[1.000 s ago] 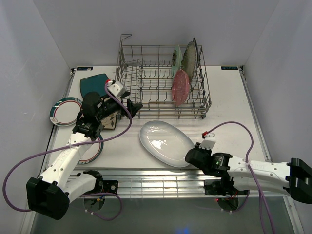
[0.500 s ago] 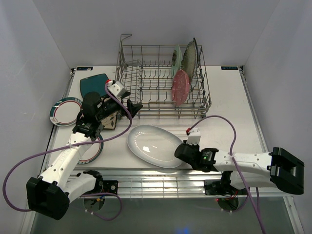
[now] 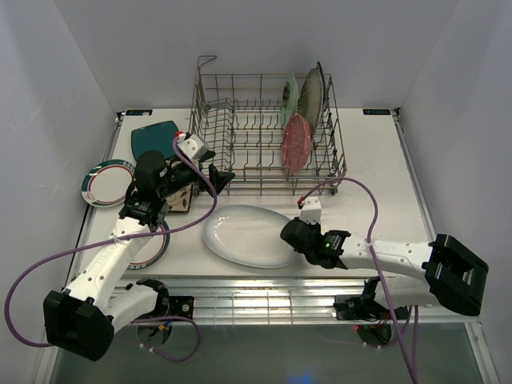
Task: Load the plates into the dish rack
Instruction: Move the plate to the center of the board.
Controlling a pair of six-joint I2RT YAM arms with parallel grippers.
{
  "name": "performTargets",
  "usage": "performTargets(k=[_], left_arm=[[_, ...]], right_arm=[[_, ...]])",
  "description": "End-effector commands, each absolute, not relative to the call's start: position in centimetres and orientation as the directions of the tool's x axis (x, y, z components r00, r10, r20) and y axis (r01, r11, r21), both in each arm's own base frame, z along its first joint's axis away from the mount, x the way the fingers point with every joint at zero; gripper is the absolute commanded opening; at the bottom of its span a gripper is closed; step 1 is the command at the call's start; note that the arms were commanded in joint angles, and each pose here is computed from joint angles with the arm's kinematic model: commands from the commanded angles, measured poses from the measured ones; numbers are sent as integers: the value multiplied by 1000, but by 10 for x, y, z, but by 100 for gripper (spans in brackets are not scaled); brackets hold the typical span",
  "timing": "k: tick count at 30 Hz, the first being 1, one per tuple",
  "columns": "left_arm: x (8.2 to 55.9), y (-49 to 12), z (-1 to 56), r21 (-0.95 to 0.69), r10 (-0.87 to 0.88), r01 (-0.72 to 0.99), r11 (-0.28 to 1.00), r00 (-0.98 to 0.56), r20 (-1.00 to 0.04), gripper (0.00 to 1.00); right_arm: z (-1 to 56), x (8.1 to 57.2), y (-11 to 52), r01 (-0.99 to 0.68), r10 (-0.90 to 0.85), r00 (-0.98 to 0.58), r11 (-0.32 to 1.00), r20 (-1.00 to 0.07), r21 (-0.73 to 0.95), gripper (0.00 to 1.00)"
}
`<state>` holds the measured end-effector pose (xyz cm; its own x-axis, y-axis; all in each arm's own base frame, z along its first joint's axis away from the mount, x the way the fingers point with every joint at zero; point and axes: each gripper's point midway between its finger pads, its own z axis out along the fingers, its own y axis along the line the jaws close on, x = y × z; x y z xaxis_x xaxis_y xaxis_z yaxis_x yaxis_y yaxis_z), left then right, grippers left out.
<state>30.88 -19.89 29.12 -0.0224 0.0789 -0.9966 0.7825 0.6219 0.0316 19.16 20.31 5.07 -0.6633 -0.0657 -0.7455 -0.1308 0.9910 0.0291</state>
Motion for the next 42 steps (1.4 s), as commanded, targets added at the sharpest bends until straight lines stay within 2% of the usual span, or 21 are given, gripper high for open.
performTargets(k=[1,13,14,19,25,26,32,42], left_arm=[[303,-199,291,39,83,798,601,-14,-996,98],[302,-201,287,39,92,808,588,-19,-996,98],[302,-201,288,40,91,808,588,-17,-996,98],[303,-201,288,46,95,807,589,-12,-995,98],[301,-200,288,56,100,809,585,-3,-995,98],[301,-200,289,61,101,809,585,2,-995,98],[299,-199,288,84,113,811,579,23,-993,98],[284,-202,292,162,150,842,514,98,-984,98]], right_arm=[[57,214,185,-139,-139,-623,988,-770,-66,11],[58,251,171,-72,-132,-606,991,-784,-112,15],[58,253,172,-73,-133,-605,991,-785,-112,20],[50,261,169,-56,-134,-622,990,-771,-127,27],[52,261,165,-29,-96,-618,995,-781,-99,53],[52,260,163,-23,-94,-616,995,-782,-101,60],[65,252,159,-12,-22,-592,1000,-805,-18,66],[78,232,165,-22,141,-591,981,-794,191,67]])
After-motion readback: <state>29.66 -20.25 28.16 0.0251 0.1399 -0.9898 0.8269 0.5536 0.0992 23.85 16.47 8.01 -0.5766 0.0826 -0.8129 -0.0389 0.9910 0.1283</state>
